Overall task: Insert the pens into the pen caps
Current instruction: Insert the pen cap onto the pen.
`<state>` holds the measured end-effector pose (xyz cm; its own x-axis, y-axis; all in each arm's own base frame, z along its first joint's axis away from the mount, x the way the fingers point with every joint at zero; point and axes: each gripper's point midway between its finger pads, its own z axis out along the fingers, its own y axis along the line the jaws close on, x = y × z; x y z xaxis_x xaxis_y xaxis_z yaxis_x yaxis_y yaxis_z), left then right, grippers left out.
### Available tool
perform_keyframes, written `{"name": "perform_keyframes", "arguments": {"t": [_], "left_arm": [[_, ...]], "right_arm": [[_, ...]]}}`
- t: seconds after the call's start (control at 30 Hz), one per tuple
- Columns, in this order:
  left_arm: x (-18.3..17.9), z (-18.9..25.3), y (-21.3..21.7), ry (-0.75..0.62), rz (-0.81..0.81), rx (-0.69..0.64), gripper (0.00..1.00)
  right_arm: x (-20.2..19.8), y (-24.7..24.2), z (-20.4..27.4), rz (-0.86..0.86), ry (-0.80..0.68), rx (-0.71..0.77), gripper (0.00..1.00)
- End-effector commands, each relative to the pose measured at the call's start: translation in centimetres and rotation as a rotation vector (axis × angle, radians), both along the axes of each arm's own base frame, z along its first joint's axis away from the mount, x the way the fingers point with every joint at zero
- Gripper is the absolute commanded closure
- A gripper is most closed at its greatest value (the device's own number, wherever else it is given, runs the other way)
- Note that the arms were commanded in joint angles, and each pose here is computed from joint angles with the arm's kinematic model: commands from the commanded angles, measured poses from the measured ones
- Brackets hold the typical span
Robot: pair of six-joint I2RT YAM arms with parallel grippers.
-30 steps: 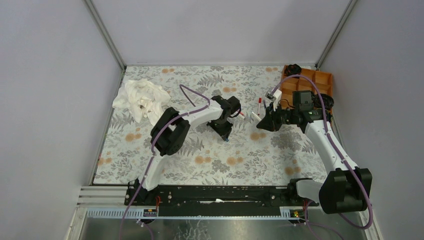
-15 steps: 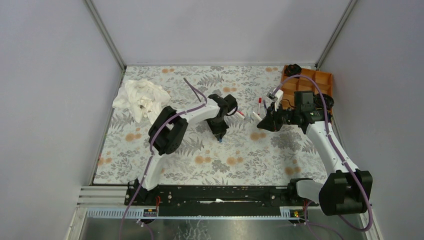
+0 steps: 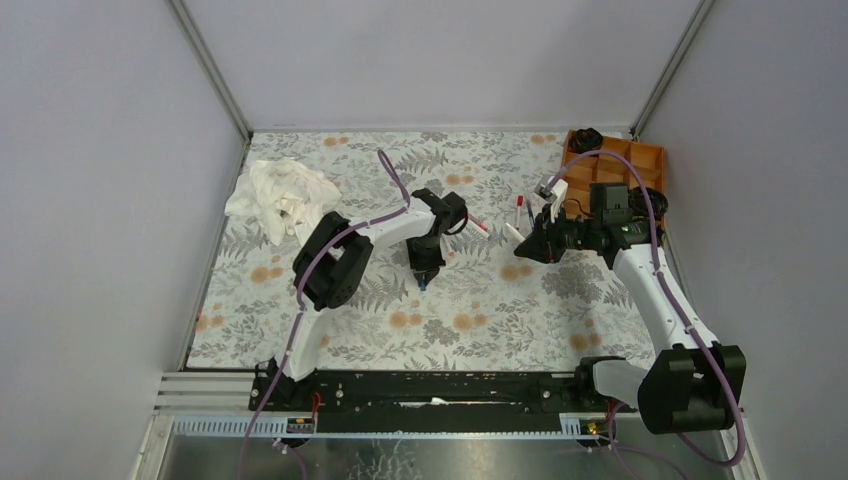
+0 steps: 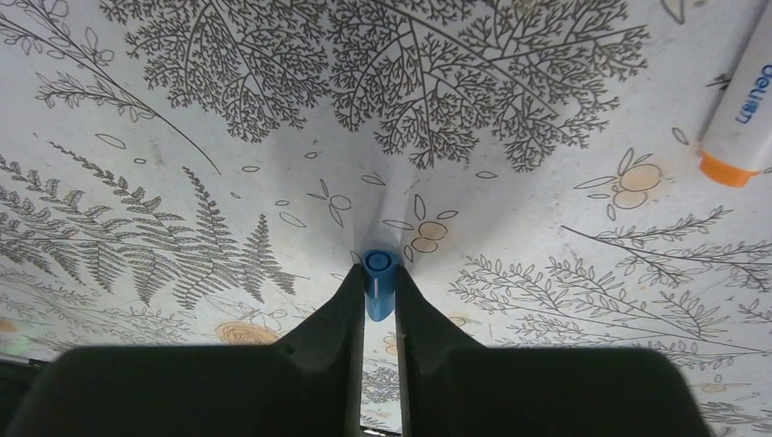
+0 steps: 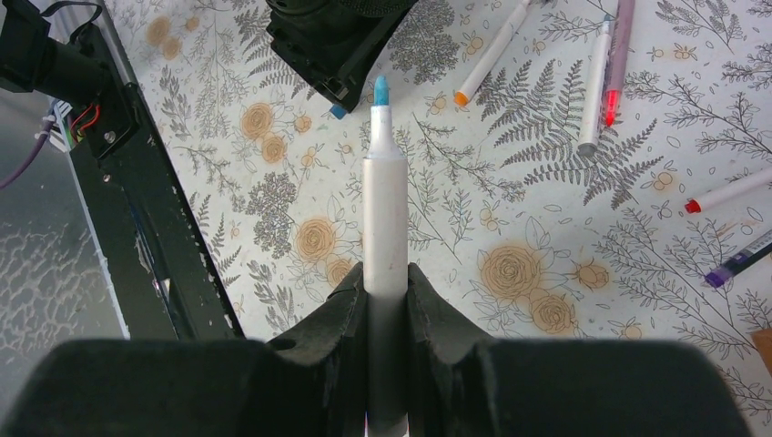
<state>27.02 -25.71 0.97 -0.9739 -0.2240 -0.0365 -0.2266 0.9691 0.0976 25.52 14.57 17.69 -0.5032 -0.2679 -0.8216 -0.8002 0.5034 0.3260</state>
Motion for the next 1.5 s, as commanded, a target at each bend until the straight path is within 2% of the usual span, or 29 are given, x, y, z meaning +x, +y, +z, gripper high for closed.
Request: {"name": "perform_keyframes", "arguments": {"t": [0.0,0.13,0.3,0.37,0.43,0.63,0.87,1.13,1.23,1.33,1.47], "left_arm": [[-1.7,-1.9,2.6,0.079,-0.033,0.101,0.79],[-2.0,-2.0,2.5,0.090,-0.019,0.093,0.74],[-1.9,-2.0,2.4,0.086,-0.012,0.074,0.74],[-1.9,-2.2,2.0,0.081,-0.004,0.055,0.80],[-1.7,-2.3,1.5,0.067,-0.002,0.024,0.89],[-1.5,-3.3,0.3,0.032,0.005,-0.059,0.99],[0.3,-1.8,-1.3,-0.113,-0.007,-0.176,1.00],[0.8,-1.1,-2.0,-0.190,0.004,-0.256,1.00],[0.6,-1.0,-2.7,-0.185,0.025,-0.312,1.00],[0.4,-1.1,-4.0,-0.157,0.065,-0.396,0.99],[0.1,-1.9,-4.6,-0.113,0.086,-0.423,0.99]], "right_arm": [[-0.4,0.3,0.8,0.011,-0.012,0.032,1.00],[-0.6,0.5,0.9,0.021,-0.007,0.044,1.00],[-1.0,0.7,1.1,0.034,0.000,0.065,1.00],[-1.2,0.8,1.1,0.041,0.006,0.075,1.00],[-1.4,1.0,1.1,0.050,0.017,0.089,1.00],[-2.3,1.8,0.6,0.101,0.087,0.153,1.00],[-3.8,3.5,-0.4,0.185,0.232,0.261,1.00],[-5.1,7.3,-4.4,0.180,0.397,0.224,1.00],[-5.9,8.1,-5.9,0.114,0.533,0.259,1.00],[-6.9,9.2,-7.4,0.084,0.596,0.283,1.00],[-7.8,10.3,-9.6,0.030,0.696,0.234,1.00]]}}
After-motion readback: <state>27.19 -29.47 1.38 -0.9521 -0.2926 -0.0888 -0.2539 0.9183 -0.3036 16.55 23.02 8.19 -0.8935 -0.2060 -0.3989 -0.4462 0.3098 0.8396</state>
